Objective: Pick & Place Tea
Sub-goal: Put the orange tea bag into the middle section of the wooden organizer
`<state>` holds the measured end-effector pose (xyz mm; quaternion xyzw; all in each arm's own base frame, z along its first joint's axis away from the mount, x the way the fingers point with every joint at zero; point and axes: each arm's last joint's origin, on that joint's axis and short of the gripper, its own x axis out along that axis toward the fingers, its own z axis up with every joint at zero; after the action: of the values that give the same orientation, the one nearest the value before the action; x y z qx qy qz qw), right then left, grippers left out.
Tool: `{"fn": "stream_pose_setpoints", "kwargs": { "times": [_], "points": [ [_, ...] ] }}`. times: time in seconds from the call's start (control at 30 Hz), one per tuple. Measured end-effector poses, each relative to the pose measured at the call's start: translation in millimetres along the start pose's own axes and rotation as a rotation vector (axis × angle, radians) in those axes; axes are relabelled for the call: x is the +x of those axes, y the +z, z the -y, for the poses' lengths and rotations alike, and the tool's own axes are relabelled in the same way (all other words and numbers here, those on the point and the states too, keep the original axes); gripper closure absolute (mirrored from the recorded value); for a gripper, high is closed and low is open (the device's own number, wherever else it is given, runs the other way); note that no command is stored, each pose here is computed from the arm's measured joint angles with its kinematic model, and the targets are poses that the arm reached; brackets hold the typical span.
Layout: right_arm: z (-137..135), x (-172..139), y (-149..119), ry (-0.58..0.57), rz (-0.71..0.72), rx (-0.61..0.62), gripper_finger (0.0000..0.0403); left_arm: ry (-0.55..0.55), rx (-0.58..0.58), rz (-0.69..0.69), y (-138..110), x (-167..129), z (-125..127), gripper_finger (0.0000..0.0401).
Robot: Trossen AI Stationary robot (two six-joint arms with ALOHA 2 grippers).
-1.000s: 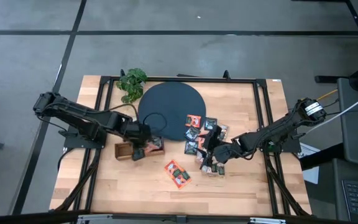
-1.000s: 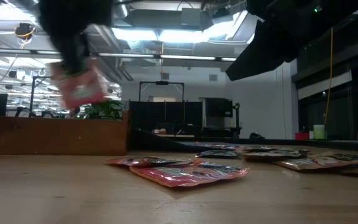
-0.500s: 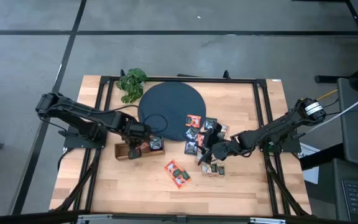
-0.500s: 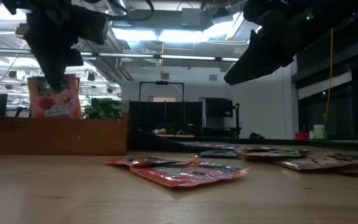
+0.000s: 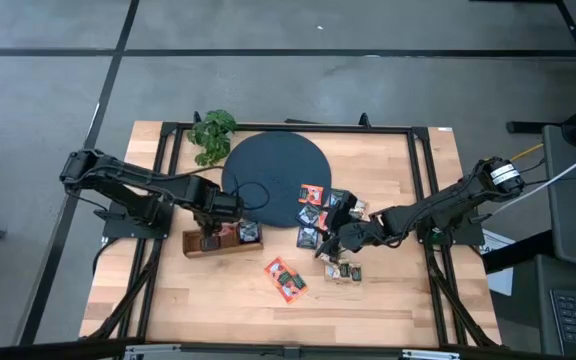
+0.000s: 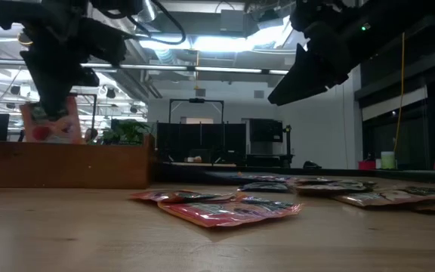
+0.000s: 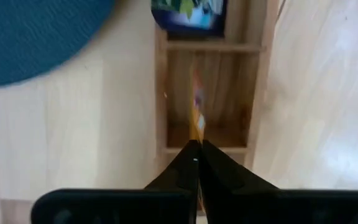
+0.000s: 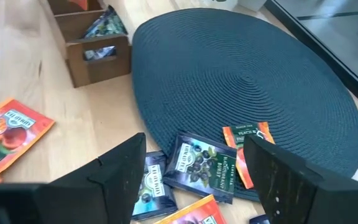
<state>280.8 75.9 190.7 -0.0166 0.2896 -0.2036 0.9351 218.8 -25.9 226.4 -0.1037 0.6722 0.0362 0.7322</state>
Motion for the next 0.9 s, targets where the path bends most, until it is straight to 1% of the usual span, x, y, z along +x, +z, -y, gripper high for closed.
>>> {"fn": "stream_pose_setpoints", "kwargs": {
  "times": [0.2,0.57,0.9],
  "points": [
    [3.3,2.5,1.6,-0.009,0.003,0.014,0.0133,0.024,0.03,-0.001,4.0,2.8,-6.1,0.0399],
    [3.2,2.3,1.6,-0.007,0.003,0.015,0.0133,-0.047,0.092,-0.06,11.4,11.1,-14.3,0.0399],
    [3.3,2.3,1.3,-0.007,0.001,0.012,0.0133,-0.043,0.096,-0.023,18.1,3.4,-18.8,0.0395]
  ]
}}
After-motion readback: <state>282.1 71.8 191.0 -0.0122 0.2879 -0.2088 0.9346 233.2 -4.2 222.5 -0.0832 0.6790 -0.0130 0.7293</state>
